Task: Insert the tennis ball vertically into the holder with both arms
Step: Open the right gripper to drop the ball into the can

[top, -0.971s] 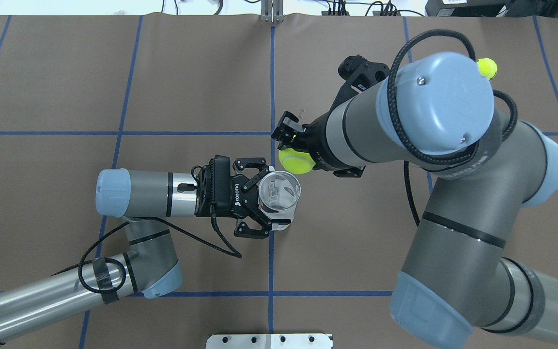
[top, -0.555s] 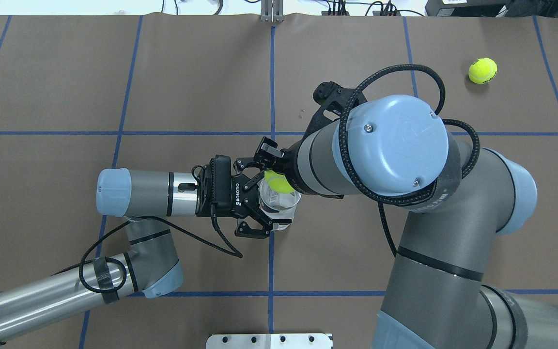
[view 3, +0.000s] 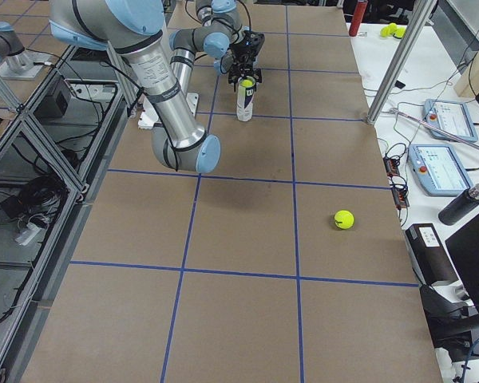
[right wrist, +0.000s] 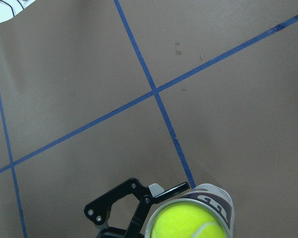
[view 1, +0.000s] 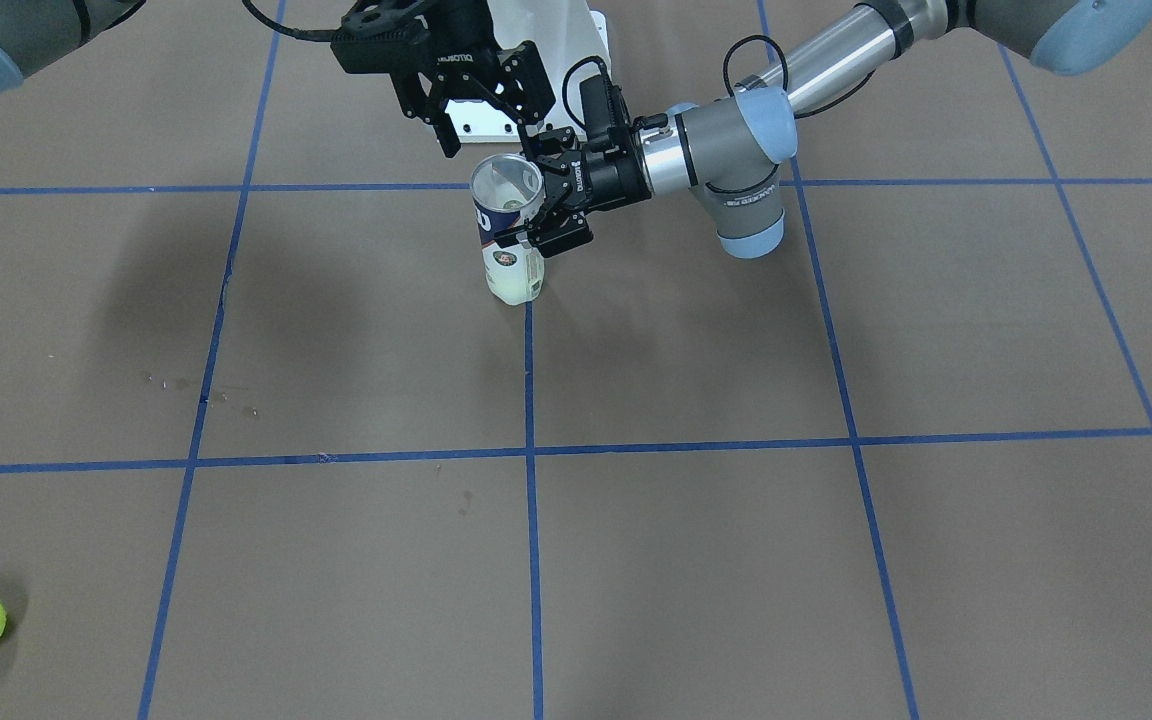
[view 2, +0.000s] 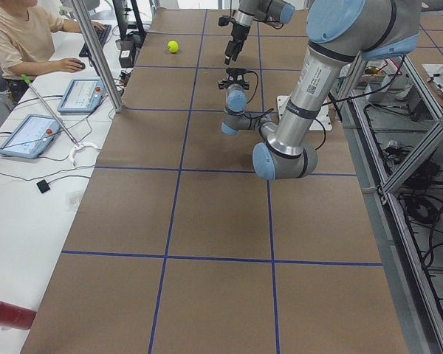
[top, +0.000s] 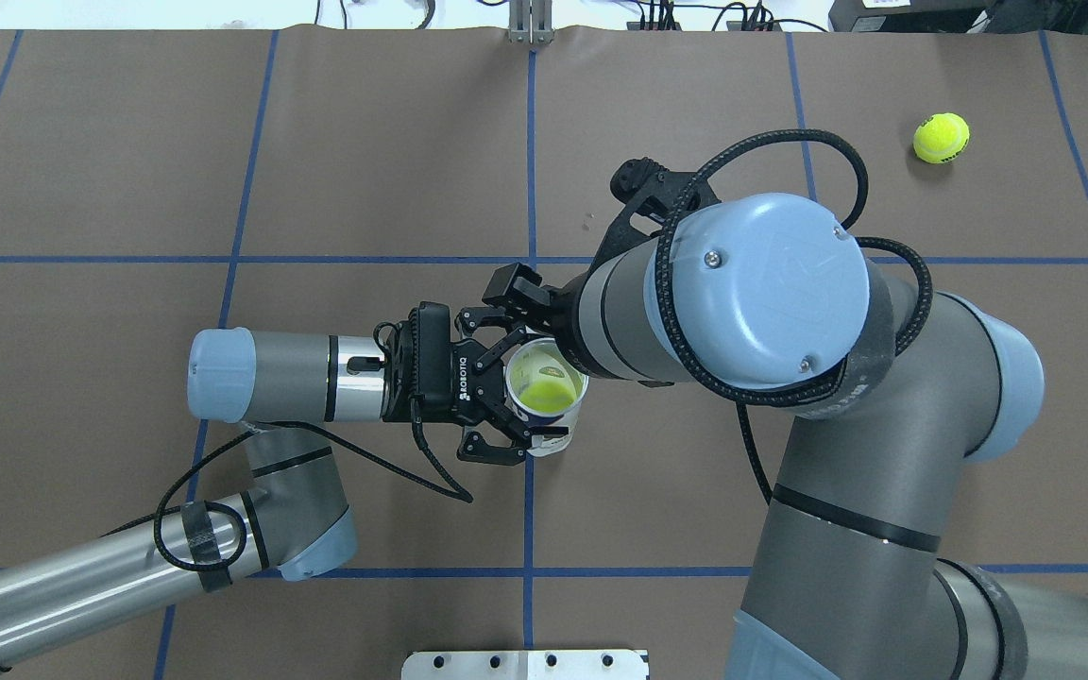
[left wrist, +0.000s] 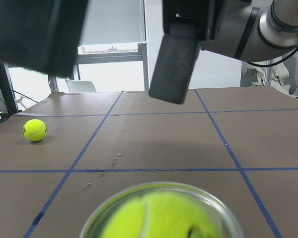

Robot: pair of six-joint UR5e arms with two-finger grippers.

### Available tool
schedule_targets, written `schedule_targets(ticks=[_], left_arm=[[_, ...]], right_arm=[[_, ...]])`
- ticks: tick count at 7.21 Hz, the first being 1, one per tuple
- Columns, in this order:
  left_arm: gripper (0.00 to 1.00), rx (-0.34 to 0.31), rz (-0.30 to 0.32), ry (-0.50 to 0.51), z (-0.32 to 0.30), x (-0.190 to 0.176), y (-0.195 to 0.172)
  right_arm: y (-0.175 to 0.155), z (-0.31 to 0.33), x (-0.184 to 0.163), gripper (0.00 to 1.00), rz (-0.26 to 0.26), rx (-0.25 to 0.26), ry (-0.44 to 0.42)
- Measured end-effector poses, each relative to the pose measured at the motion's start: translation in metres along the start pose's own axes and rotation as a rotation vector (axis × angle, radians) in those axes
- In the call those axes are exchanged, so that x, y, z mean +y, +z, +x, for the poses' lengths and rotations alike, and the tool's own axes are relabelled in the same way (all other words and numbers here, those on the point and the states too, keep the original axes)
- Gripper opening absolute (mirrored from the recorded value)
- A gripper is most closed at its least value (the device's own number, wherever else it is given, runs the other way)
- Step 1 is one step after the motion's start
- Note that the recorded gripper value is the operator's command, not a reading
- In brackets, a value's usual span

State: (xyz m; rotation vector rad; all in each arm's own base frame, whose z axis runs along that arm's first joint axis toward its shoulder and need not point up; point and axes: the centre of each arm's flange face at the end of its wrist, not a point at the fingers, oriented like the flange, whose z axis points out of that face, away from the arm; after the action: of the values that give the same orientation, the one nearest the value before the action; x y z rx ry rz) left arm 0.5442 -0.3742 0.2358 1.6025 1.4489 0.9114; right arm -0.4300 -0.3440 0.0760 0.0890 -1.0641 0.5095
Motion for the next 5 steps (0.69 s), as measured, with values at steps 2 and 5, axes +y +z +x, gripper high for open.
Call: schedule_targets(ticks=[2,5], left_arm=[[0.98,0.0,0.001,0.0,0.0,0.0,0.0],[0.98,0.0,0.002,0.001,0.0,0.0,0.0]], right_arm=[[0.0,0.001,-0.001,0.99,0.003,0.007,-0.006],[0.003,0.021,-0.047,0.99,0.05,0.118,-0.098]])
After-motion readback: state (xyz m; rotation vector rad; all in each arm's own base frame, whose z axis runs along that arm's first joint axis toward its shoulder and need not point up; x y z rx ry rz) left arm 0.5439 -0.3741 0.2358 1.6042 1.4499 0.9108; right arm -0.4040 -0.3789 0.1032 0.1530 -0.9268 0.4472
